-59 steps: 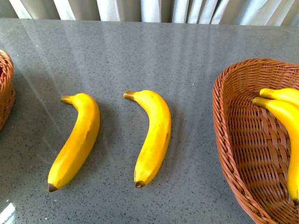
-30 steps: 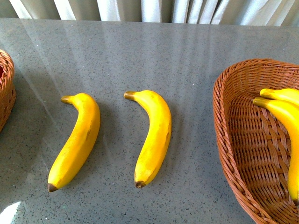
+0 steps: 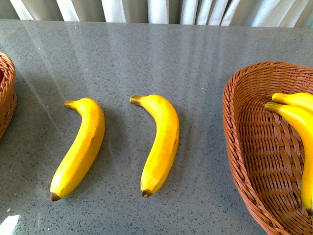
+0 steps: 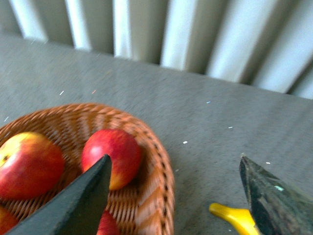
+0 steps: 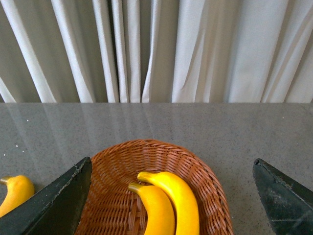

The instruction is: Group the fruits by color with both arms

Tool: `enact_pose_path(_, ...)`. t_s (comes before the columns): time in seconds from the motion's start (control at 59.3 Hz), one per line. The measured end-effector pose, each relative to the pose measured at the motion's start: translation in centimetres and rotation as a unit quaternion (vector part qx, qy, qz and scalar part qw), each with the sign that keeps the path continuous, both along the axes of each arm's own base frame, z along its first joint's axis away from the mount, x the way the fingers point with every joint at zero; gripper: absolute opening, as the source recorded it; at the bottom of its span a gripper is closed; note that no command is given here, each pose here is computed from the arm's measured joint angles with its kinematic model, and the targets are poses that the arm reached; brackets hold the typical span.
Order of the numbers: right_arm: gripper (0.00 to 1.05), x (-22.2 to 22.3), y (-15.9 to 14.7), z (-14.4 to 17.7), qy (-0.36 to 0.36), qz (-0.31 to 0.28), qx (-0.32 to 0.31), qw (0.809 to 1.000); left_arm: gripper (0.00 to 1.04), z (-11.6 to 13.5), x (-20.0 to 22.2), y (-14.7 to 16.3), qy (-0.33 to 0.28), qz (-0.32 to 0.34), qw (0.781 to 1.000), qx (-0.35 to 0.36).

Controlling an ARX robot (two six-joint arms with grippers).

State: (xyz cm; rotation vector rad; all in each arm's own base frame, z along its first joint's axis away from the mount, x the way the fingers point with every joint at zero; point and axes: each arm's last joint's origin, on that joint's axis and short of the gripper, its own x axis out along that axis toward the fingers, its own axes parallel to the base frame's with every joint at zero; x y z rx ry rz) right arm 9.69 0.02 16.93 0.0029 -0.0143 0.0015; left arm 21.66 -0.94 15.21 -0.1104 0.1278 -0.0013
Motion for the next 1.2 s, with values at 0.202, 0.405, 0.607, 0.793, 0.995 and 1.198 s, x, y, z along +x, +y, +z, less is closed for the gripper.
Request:
enact_pose_path(0.202,0.96,0.0,0.0,0.0,0.000,0.000,0.000,1.000,0.34,1.2,-2.5,0.9,-0.063,0.002,0.997,0.041)
enact_pose_path(0.405,0.96,0.0,0.0,0.0,0.000,0.001,0.000,1.000,0.02,1.1,-4.5,0.9,-0.058,0.000,0.997,0.046)
enact_pose_path(0.607,0.96,0.0,0.0,0.0,0.000,0.001,0.000,1.000,0.02,1.1,-6.1,0.9,-0.058,0.000,0.997,0.049)
enact_pose_path(0.793,0.96,0.0,0.0,0.0,0.000,0.001,0.000,1.000,0.02,1.2,-7.4,0.9,-0.059,0.000,0.997,0.050)
enact_pose_path(0.995,0.96,0.0,0.0,0.0,0.000,0.001,0.000,1.000,0.02,1.5,-8.2,0.9,-0.064,0.000,0.997,0.050)
enact_pose_path(1.198,0.96,0.0,0.0,0.0,0.000,0.001,0.000,1.000,0.02,1.7,-9.0,0.9,-0.068,0.000,0.996,0.050)
